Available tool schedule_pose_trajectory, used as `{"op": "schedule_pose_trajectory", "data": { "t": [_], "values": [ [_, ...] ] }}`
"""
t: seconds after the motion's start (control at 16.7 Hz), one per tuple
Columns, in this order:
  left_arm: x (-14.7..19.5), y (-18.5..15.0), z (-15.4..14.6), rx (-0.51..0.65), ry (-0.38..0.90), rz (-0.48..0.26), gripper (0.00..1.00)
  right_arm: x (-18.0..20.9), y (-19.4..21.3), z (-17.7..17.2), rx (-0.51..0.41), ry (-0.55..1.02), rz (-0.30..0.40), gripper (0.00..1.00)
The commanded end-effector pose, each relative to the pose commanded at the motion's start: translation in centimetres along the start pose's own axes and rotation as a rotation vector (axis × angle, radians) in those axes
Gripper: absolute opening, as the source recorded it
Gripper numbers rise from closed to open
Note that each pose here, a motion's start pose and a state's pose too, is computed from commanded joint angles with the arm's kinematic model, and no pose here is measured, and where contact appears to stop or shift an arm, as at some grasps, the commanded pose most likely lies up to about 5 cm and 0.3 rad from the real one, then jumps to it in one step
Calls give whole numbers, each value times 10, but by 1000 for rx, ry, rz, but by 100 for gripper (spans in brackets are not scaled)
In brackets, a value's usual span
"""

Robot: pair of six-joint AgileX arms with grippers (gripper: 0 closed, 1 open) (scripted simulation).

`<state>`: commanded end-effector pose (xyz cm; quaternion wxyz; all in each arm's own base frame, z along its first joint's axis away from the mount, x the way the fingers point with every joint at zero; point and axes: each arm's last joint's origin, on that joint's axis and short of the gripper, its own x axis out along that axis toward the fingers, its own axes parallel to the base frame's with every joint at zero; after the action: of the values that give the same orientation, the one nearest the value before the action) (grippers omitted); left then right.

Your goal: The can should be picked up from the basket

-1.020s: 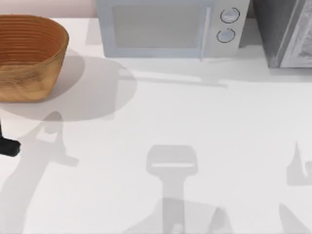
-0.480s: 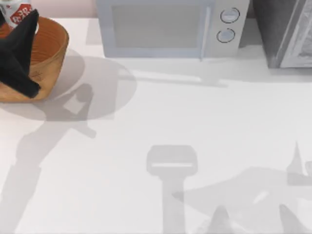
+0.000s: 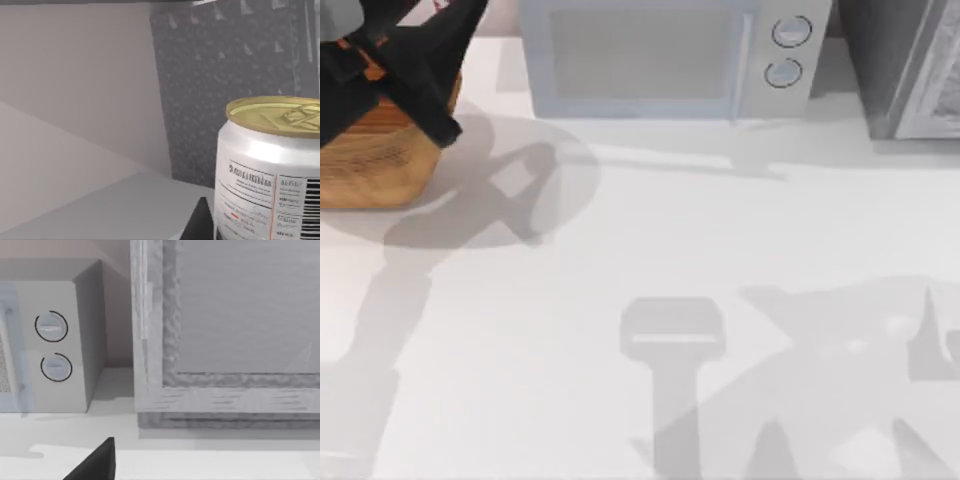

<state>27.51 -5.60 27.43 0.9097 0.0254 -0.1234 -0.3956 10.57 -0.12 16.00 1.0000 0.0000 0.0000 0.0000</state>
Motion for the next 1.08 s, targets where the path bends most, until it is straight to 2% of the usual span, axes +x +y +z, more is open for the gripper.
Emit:
{"op": "schedule_pose_trajectory", "data": {
  "t": [0.36, 0.6, 0.84, 1.08],
  "values": [
    [40, 16, -45, 0, 6, -187, 0, 0, 0, 0, 0, 0, 0, 100],
    [59, 25, -81, -5, 9, -280, 0, 0, 0, 0, 0, 0, 0, 100],
    [72, 29, -124, -18, 25, -372, 0, 0, 0, 0, 0, 0, 0, 100],
    [82, 20, -175, -54, 47, -504, 0, 0, 0, 0, 0, 0, 0, 100]
  ]
}}
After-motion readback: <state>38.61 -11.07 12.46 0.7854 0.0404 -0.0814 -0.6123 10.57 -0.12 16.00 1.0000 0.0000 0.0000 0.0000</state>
